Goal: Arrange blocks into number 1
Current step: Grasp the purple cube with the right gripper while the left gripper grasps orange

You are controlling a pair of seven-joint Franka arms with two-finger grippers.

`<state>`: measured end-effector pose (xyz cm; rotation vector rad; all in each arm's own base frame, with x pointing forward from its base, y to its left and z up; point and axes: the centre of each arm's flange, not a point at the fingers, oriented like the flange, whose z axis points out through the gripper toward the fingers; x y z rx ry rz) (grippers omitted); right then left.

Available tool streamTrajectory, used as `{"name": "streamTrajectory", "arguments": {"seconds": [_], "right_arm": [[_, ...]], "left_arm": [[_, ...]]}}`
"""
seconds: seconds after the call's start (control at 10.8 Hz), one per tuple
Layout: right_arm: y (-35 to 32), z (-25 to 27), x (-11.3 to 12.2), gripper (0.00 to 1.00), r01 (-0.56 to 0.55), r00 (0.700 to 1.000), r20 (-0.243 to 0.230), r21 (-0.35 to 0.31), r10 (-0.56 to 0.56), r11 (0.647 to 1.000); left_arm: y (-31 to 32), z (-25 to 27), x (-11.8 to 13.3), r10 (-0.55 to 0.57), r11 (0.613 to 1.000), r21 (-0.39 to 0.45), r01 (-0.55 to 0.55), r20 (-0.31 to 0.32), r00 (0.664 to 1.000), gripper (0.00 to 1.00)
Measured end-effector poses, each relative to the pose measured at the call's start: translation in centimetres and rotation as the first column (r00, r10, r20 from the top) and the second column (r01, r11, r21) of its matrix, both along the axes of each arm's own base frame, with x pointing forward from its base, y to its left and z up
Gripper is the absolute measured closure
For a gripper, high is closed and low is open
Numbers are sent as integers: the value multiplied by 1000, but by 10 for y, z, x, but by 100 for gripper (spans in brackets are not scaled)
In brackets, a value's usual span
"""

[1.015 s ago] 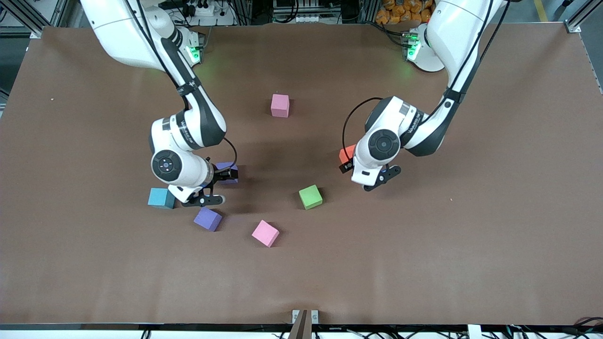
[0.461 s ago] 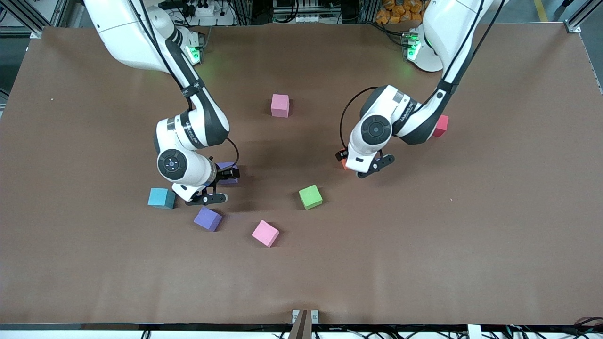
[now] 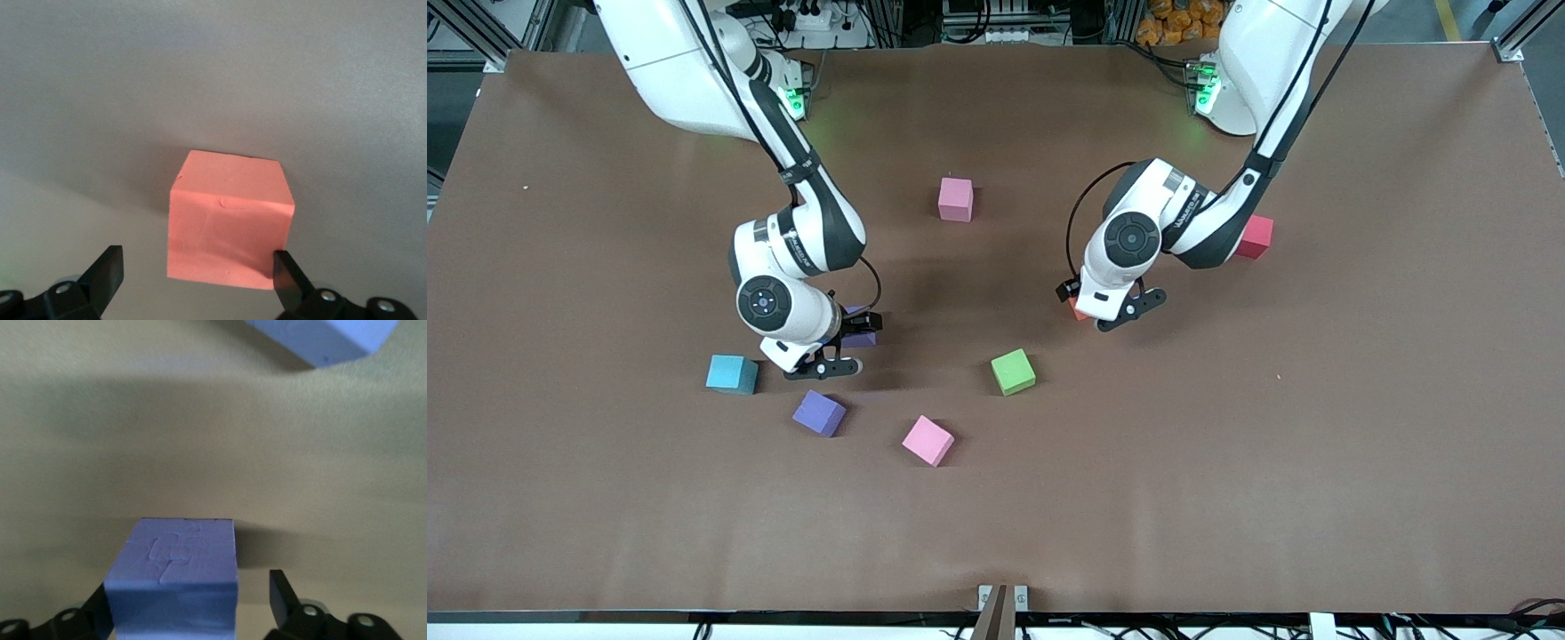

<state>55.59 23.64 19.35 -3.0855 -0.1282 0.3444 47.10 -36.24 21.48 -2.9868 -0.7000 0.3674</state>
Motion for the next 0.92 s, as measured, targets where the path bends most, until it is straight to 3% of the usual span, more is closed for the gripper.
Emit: {"name": "streamTrajectory", "arguments": {"seconds": [0.09, 0.28, 0.37, 0.65, 0.92], "right_arm": [[1, -1, -2, 10, -2, 1000, -2, -1, 2, 1000], [2, 1, -1, 34, 0, 1000, 1, 0, 0, 1000], [5, 4, -2, 37, 7, 1000, 4, 0, -7, 1000], [48, 33, -20, 38, 76, 997, 18, -14, -76, 997], [123, 61, -73, 38, 113, 993, 42, -25, -112, 993]], "left_arm": [[-2, -4, -1, -2, 1000, -3, 2, 1, 1000, 0], [-3, -10, -1, -1, 1000, -7, 1, 4, 1000, 0], [-3, -9, 0, 1, 1000, -9, -1, 8, 1000, 0], [-2, -6, 5, 15, 1000, -13, -15, 17, 1000, 0], [-4, 0, 9, 54, 998, -13, -53, 29, 998, 0]]}}
